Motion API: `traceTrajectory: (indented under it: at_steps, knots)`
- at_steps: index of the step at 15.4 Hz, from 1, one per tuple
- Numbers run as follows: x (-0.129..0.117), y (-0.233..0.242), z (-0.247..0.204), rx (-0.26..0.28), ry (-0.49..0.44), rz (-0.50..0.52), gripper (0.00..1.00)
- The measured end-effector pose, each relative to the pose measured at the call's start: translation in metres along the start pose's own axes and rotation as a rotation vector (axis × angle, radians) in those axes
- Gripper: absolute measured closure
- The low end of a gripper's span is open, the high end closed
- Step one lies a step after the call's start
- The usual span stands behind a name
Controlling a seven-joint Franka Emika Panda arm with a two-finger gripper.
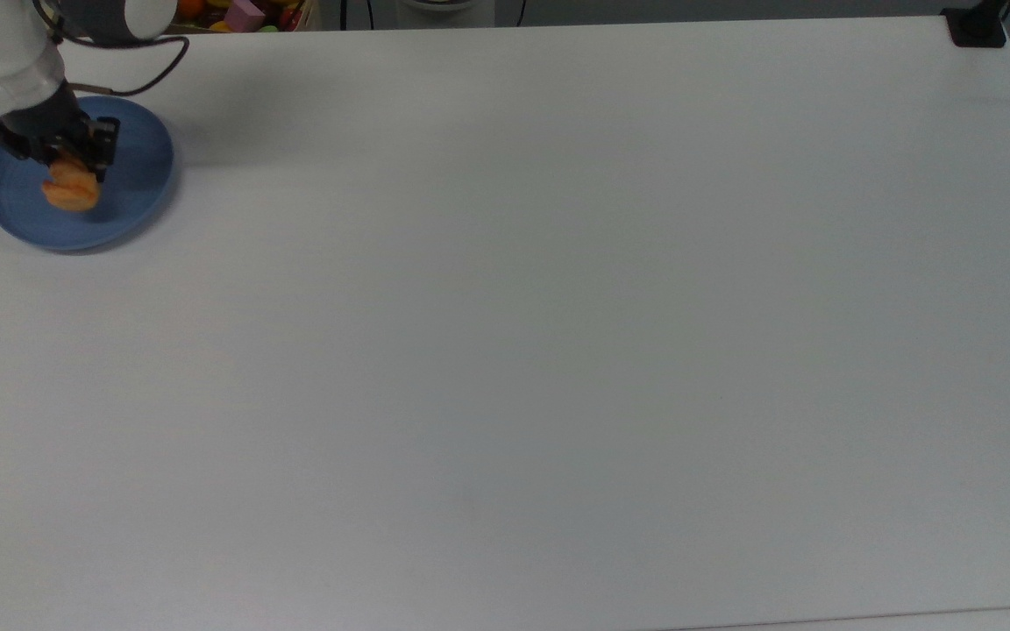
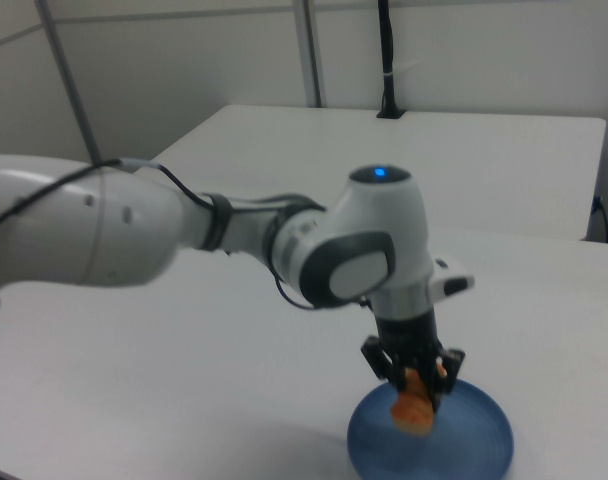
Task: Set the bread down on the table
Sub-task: 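Lift the bread roll off the plate and carry it away from the plate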
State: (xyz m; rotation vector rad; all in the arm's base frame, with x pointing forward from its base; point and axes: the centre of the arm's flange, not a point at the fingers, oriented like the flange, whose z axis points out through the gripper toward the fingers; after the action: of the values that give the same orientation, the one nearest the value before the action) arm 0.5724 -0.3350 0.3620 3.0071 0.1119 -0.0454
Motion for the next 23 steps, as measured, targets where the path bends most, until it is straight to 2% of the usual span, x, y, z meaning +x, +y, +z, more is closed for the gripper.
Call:
traceTrajectory:
  at_steps: [4,10,12,17,23]
  knots:
    - [0.000,-0.023,-0.070,0.002,0.034,-0.032,0.57]
    - [-0.002,-0.113,-0.175,0.046,0.045,-0.118,0.56]
    - [-0.007,-0.152,-0.211,0.063,0.050,-0.170,0.56]
    - [-0.037,-0.257,-0.285,0.163,0.047,-0.300,0.56]
    - [-0.050,-0.428,-0.306,0.162,-0.005,-0.362,0.54]
